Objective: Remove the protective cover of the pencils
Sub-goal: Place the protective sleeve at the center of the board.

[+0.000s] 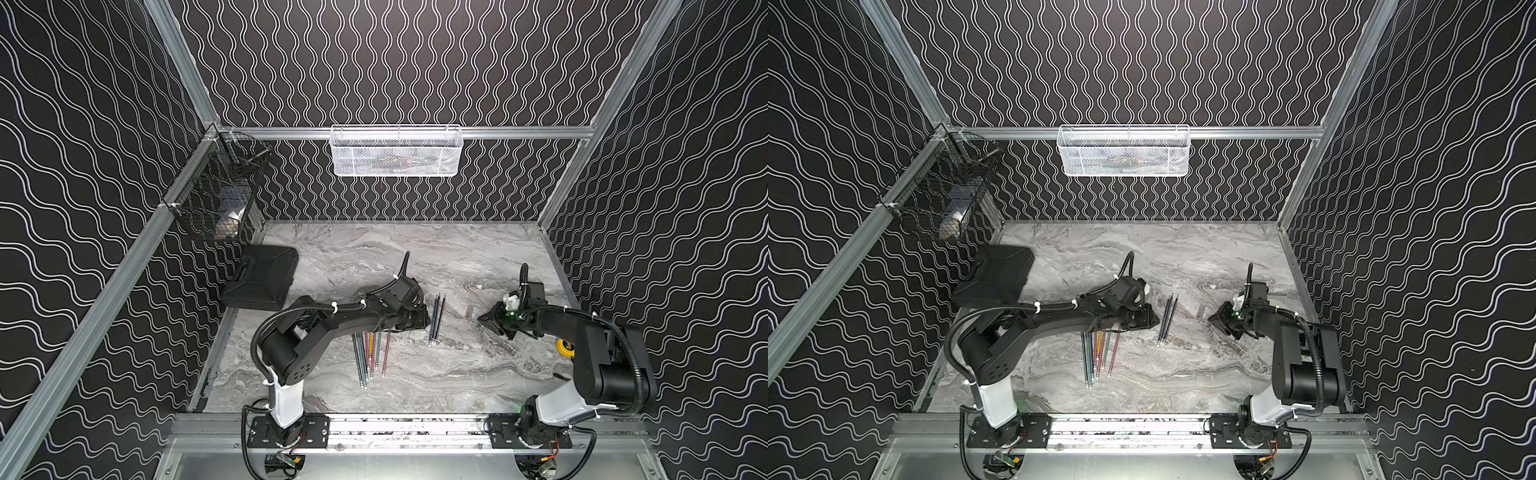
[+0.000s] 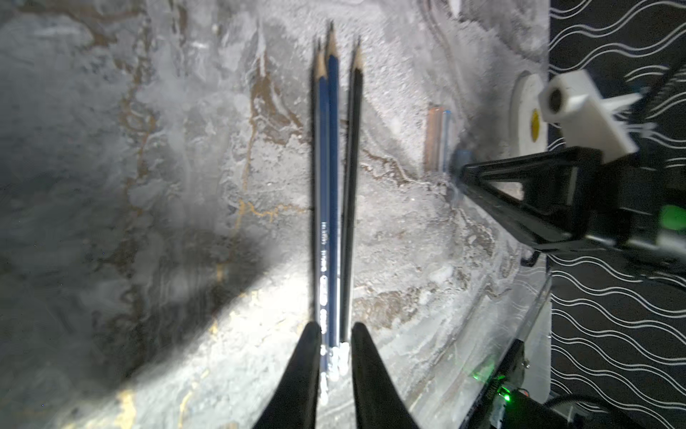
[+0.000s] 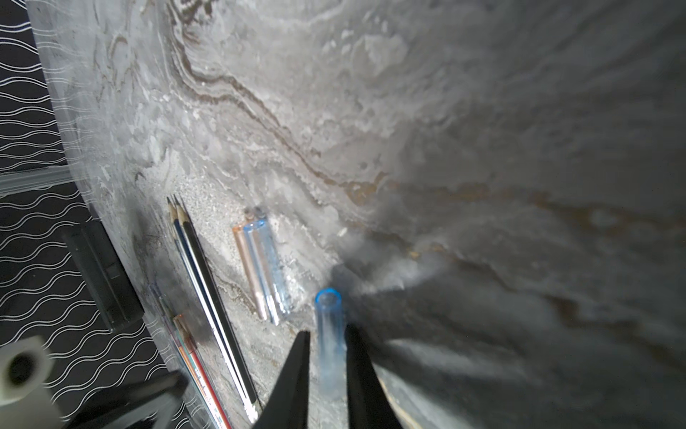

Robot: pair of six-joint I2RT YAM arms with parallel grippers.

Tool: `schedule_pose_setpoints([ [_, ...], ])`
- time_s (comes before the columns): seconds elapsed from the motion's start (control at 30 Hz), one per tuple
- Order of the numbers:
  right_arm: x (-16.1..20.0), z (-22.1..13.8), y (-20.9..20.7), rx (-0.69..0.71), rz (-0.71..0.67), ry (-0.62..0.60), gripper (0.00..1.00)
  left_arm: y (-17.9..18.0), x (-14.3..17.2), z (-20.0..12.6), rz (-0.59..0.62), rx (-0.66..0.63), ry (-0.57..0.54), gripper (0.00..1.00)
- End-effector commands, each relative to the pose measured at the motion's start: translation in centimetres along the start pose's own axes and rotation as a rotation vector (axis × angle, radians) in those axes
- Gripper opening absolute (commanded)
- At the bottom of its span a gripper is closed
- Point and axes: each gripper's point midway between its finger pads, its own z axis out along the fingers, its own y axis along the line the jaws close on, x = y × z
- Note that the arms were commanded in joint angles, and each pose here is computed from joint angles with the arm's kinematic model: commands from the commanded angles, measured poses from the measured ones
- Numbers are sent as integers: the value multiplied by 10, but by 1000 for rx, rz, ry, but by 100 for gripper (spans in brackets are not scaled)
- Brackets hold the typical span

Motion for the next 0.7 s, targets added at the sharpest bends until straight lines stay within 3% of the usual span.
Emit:
schedule_pose_setpoints([
  [0.0, -4, 1, 0, 5, -16, -10, 20, -14, -12, -23, 21, 5, -45, 21],
  [0.3, -4, 2, 1, -1, -15, -5, 21, -46, -25, -94, 105, 31, -120, 24],
  [0.67, -5, -18, 25, -80, -59, -49, 23, 39, 35, -141, 140, -170, -72, 23],
])
